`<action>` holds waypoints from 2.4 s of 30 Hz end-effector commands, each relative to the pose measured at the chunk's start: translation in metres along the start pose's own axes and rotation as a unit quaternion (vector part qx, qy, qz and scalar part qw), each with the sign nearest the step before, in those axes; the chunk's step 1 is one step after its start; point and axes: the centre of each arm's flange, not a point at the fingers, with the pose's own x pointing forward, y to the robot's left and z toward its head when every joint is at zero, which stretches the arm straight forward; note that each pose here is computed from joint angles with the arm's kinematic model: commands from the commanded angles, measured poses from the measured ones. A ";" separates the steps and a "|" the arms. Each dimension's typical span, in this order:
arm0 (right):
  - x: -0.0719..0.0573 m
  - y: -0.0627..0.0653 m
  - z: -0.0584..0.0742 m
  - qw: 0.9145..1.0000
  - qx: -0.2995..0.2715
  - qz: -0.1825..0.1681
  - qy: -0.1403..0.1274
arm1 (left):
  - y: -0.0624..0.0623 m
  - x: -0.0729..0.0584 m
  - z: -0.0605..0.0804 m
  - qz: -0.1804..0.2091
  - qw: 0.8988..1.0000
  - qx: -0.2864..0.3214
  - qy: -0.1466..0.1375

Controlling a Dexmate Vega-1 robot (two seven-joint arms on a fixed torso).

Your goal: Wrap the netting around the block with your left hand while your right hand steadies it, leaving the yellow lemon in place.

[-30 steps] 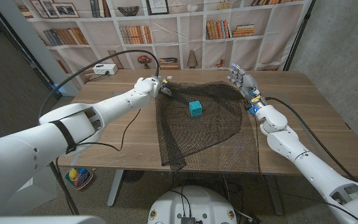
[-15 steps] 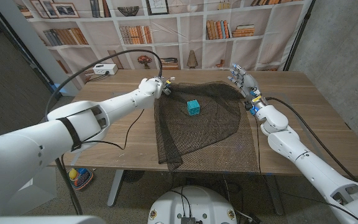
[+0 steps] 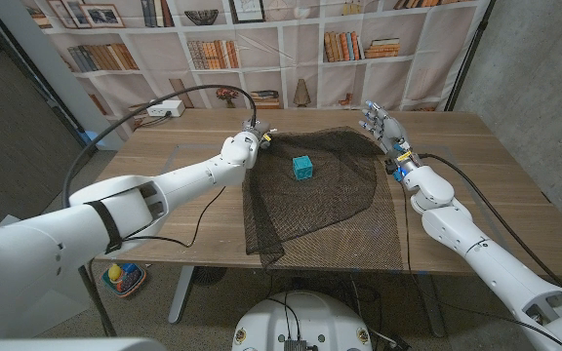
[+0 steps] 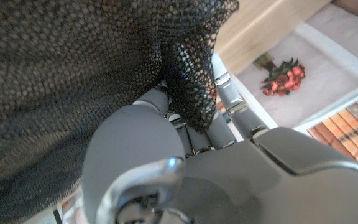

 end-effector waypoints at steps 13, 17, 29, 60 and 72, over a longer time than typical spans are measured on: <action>-0.021 0.000 0.005 1.000 -0.006 -0.019 -0.007 | 0.080 -0.053 0.037 0.171 0.970 -0.071 -0.158; -0.023 -0.001 0.006 1.000 -0.006 -0.023 -0.008 | 0.086 -0.056 0.046 0.154 0.965 -0.059 -0.204; -0.031 -0.002 0.007 0.999 -0.005 -0.033 -0.012 | 0.100 -0.075 0.088 0.124 0.941 -0.023 -0.315; -0.044 -0.002 0.008 0.999 -0.003 -0.043 -0.019 | 0.087 -0.099 0.147 -0.001 0.899 0.126 -0.419; -0.048 0.000 0.011 0.999 -0.006 -0.043 -0.020 | 0.081 -0.109 0.152 0.016 0.893 0.170 -0.417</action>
